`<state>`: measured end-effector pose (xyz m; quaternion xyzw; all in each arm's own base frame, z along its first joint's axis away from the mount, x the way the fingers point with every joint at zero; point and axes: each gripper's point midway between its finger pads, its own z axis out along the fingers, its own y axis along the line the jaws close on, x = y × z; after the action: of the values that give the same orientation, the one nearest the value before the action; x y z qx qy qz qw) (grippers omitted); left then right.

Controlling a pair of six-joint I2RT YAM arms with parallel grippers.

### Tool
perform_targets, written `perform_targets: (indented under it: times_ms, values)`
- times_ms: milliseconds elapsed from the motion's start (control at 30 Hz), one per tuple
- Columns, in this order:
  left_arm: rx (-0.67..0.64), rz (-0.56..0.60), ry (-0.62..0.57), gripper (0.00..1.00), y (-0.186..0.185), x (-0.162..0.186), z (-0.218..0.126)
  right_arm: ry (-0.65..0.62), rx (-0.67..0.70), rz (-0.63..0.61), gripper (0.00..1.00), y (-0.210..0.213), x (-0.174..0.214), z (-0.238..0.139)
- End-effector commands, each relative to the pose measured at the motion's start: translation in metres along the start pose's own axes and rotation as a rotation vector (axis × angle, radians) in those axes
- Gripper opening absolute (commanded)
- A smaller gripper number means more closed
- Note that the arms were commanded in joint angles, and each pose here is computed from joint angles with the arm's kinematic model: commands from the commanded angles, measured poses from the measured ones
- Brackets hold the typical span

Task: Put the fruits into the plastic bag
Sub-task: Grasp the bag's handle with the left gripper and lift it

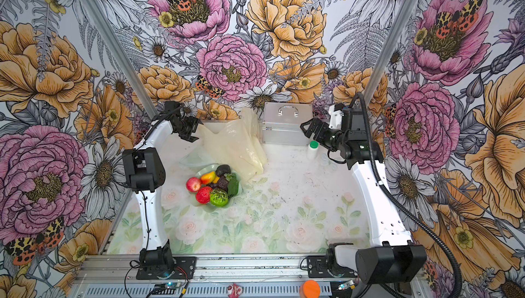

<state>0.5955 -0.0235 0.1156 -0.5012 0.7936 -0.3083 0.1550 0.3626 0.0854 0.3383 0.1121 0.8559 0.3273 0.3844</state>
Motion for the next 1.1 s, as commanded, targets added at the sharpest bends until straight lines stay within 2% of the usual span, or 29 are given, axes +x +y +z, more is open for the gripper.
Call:
perform_targets:
  times_ms: [0,333,433,567,1067]
  values:
    - [0.026,-0.021,0.007,0.76,-0.012,-0.001,0.005,0.019,0.008,0.013,0.96,-0.005,0.004,0.007]
    - [0.054,-0.051,0.002,0.69,-0.023,-0.011,0.03,0.047,0.022,0.022,0.96,-0.013,0.01,0.017]
    - [0.058,-0.054,0.001,0.63,-0.024,-0.012,0.034,0.049,0.024,0.022,0.96,-0.013,0.01,0.018]
    - [0.063,-0.061,-0.001,0.49,-0.025,-0.015,0.037,0.055,0.028,0.029,0.96,-0.015,0.011,0.02]
    - [0.086,-0.048,-0.009,0.22,-0.032,-0.019,0.027,0.059,0.026,0.042,0.96,-0.016,0.016,0.018]
